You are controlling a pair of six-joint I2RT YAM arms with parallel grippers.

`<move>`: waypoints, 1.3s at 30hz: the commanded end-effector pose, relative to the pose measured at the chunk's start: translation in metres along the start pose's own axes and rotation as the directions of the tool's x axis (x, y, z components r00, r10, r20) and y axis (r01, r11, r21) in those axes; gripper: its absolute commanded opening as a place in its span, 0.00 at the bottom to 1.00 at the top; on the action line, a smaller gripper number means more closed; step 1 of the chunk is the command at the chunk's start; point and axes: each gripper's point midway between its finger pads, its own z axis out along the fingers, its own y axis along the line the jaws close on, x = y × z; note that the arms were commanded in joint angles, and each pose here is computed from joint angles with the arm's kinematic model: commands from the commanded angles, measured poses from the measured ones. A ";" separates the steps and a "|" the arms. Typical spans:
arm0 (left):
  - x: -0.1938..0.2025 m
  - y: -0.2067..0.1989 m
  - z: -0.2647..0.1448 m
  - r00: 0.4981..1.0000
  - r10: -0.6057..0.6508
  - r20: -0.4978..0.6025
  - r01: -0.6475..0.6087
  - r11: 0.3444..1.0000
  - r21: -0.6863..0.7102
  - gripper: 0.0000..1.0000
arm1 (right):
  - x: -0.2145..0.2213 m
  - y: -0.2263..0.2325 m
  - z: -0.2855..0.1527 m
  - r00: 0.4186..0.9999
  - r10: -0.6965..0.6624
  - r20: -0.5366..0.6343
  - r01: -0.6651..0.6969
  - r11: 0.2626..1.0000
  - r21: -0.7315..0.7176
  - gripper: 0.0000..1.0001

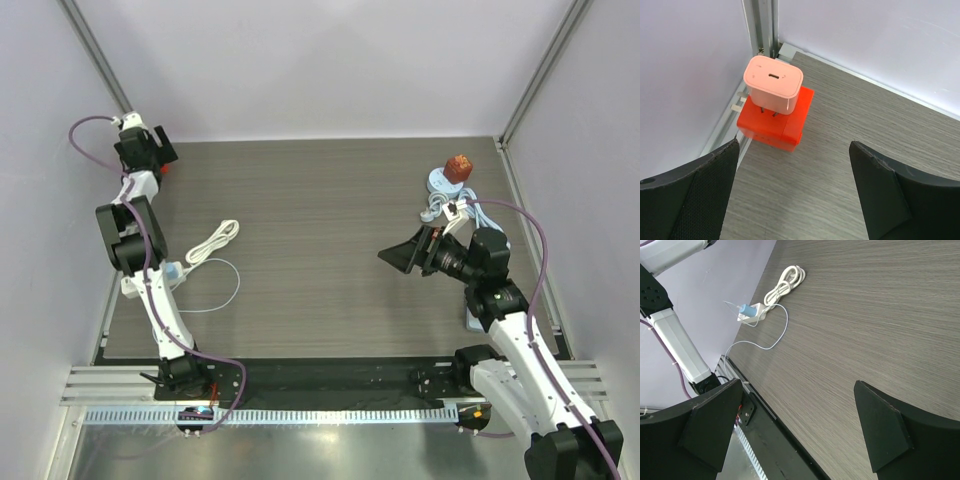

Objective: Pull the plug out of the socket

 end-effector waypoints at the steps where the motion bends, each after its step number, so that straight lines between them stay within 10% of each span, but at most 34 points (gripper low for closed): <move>1: -0.020 0.000 0.009 0.996 -0.005 0.088 0.004 1.000 0.019 0.92 | -0.015 0.013 -0.001 0.998 -0.050 0.028 0.051 0.998 -0.040 1.00; 39: -0.029 0.008 0.042 0.986 -0.013 0.165 0.026 0.997 -0.075 1.00 | -0.017 0.025 0.004 1.000 -0.017 -0.019 0.015 0.995 -0.097 1.00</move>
